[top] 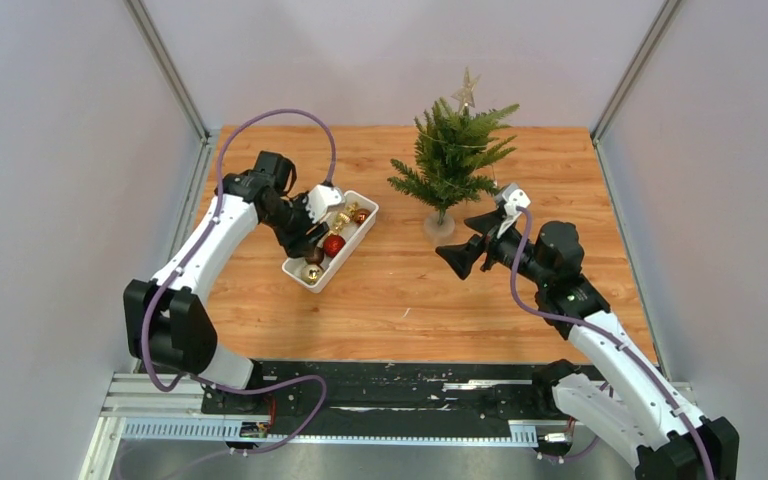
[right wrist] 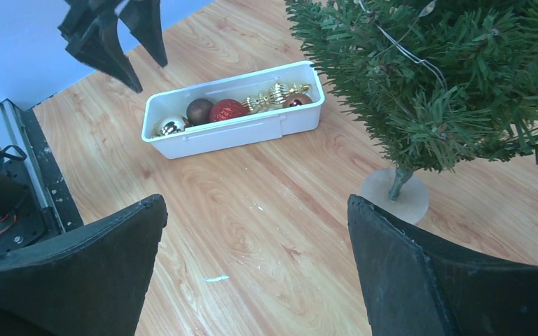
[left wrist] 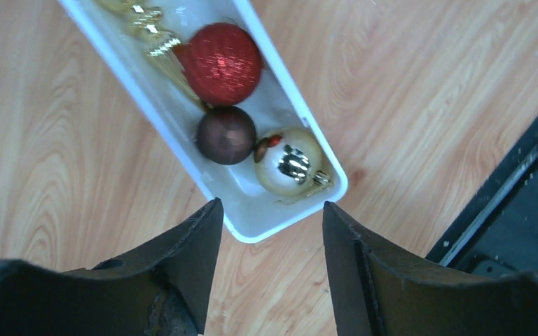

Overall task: Decorate the small christmas tree
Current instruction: Pick up the decoration item from the storage box.

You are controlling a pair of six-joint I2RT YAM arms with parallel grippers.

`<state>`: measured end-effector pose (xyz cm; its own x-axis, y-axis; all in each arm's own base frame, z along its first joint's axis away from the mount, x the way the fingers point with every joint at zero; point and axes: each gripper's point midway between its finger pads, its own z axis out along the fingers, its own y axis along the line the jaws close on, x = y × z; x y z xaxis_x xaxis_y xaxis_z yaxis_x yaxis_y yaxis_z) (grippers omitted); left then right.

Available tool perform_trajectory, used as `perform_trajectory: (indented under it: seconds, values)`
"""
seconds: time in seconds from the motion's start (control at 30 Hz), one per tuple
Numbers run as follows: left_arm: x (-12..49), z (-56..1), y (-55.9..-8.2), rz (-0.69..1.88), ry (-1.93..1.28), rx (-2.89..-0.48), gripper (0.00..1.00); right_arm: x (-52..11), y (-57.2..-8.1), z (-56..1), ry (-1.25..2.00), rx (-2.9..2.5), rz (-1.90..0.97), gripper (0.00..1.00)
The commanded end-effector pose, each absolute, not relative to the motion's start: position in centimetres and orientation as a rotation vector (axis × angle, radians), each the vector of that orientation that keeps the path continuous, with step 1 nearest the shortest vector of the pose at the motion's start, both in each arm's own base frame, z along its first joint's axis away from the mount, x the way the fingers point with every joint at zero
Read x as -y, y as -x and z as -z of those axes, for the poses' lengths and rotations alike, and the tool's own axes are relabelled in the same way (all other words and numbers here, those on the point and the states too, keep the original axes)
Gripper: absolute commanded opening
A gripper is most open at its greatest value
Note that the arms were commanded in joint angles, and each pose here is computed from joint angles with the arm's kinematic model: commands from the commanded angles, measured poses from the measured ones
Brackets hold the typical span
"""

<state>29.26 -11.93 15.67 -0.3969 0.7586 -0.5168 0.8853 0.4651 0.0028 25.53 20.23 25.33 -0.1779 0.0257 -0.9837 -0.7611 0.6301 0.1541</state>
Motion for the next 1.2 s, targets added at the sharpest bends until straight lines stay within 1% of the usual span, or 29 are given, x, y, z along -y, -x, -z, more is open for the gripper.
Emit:
perform_trajectory:
  seconds: [0.0, 0.07, 0.1, 0.17, 0.23, 0.3, 0.33, 0.4, 0.43, 0.47, 0.5, 0.53, 0.57, 0.6, 0.63, 0.7, 0.8, 0.83, 0.9, 1.07, 1.17]
  values:
    - [12.4, -14.3, -25.9, 0.512, -1.726, -2.038, 0.63, -20.8, -24.9, -27.6, 0.622, -1.553, -0.823, 1.0]
    - [12.2, -13.6, -25.4, 0.515, -1.851, -1.918, 0.65, -21.0, -24.7, -27.4, 0.625, -1.557, -0.829, 1.0]
    - [12.4, -13.5, -26.8, 0.47, -1.848, -1.875, 0.66, -21.1, -24.6, -27.4, 0.629, -1.556, -0.833, 1.0]
    - [12.7, -13.8, -29.9, 0.404, -1.762, -1.887, 0.7, -21.2, -24.5, -27.5, 0.632, -1.555, -0.835, 1.0]
    - [13.7, -15.3, -32.1, 0.438, -1.581, -1.961, 0.71, -21.1, -24.3, -27.7, 0.627, -1.553, -0.833, 1.0]
    - [15.0, -16.6, -33.3, 0.477, -1.485, -1.934, 0.71, -20.9, -24.1, -27.7, 0.617, -1.548, -0.826, 1.0]
    - [15.5, -16.4, -33.3, 0.499, -1.477, -1.92, 0.73, -20.8, -24.0, -27.6, 0.611, -1.547, -0.823, 1.0]
    - [15.7, -16.2, -34.5, 0.467, -1.462, -1.901, 0.76, -20.7, -23.9, -27.6, 0.608, -1.543, -0.818, 1.0]
    - [15.7, -15.6, -35.3, 0.455, -1.446, -1.925, 0.76, -20.6, -23.9, -27.6, 0.608, -1.542, -0.816, 1.0]
    - [15.2, -15.9, -36.9, 0.384, -1.414, -1.936, 0.76, -20.6, -23.9, -27.6, 0.608, -1.543, -0.817, 1.0]
    - [15.2, -15.1, -37.7, 0.392, -1.339, -2.011, 0.76, -20.7, -24.0, -27.5, 0.61, -1.545, -0.82, 1.0]
    - [14.9, -15.8, -39.3, 0.336, -1.282, -2.024, 0.76, -20.7, -24.0, -27.5, 0.61, -1.548, -0.821, 1.0]
    - [15.0, -15.2, -39.8, 0.363, -1.194, -2.099, 0.75, -20.8, -24.1, -27.4, 0.609, -1.554, -0.823, 1.0]
    - [15.2, -16.0, -40.8, 0.347, -1.143, -2.104, 0.74, -20.9, -24.1, -27.5, 0.604, -1.558, -0.829, 1.0]
    - [15.4, -15.5, -41.1, 0.367, -1.068, -2.16, 0.73, -20.9, -24.1, -27.5, 0.6, -1.559, -0.831, 1.0]
    - [15.8, -15.3, -41.9, 0.347, -0.995, -2.199, 0.72, -20.9, -24.2, -27.5, 0.592, -1.563, -0.834, 1.0]
    - [16.1, -14.3, -42.6, 0.294, -0.955, -2.242, 0.68, -20.9, -24.1, -27.6, 0.593, -1.559, -0.833, 1.0]
    - [16.6, -13.7, -42.5, 0.295, -0.954, -2.263, 0.63, -20.8, -24.2, -27.7, 0.592, -1.558, -0.828, 1.0]
    - [16.6, -12.6, -42.4, 0.257, -0.951, -2.305, 0.6, -20.7, -24.1, -27.9, 0.592, -1.553, -0.824, 1.0]
    - [16.3, -10.6, -42.4, 0.204, -0.931, -2.376, 0.6, -20.6, -24.1, -28.1, 0.587, -1.548, -0.82, 1.0]
    - [16.5, -9.9, -42.1, 0.186, -0.94, -2.395, 0.58, -20.6, -24.1, -28.1, 0.585, -1.55, -0.822, 1.0]
